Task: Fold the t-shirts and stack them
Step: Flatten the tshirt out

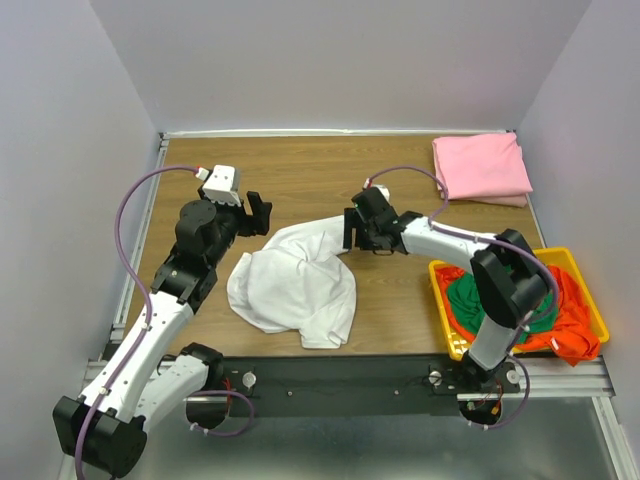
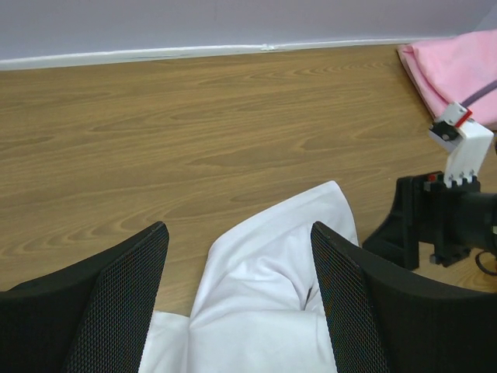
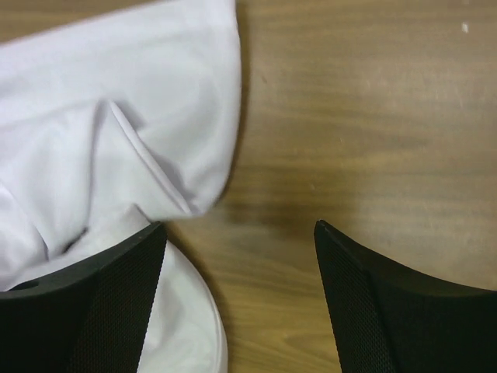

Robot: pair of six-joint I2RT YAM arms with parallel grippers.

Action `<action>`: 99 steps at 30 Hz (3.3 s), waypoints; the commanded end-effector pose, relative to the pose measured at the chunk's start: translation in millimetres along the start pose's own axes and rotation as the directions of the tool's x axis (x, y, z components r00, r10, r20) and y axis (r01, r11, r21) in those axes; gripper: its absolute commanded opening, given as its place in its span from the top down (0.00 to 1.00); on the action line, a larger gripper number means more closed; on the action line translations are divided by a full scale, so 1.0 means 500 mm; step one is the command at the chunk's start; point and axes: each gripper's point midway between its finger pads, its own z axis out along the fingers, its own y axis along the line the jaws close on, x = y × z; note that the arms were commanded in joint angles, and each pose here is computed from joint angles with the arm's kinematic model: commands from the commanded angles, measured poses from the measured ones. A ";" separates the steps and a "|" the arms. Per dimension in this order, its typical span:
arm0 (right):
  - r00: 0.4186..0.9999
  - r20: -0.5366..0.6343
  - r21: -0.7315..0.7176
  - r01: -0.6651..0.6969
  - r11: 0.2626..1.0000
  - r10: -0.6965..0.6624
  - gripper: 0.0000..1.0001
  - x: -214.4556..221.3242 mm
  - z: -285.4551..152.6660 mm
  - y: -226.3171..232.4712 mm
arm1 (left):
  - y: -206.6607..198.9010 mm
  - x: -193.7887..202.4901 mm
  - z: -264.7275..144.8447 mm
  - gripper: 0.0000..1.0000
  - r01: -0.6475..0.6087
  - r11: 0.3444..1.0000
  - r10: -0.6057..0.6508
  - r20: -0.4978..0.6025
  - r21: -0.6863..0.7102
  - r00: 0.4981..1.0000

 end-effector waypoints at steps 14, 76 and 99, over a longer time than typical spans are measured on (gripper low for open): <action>0.992 0.067 0.153 0.099 0.983 -0.110 0.30 -0.086 0.140 -0.007 | -0.004 -0.009 -0.004 0.18 -0.013 1.000 0.013 0.016 0.019 1.000; 0.954 0.236 0.304 -0.252 0.918 0.184 1.00 -0.097 -0.108 -0.340 | -0.343 0.282 0.173 0.28 0.174 0.945 -0.075 -0.337 0.276 0.939; 0.950 0.249 0.244 -0.250 0.937 0.189 1.00 -0.073 -0.145 -0.329 | -0.289 0.415 0.278 0.34 0.028 0.998 0.002 -0.433 0.065 0.902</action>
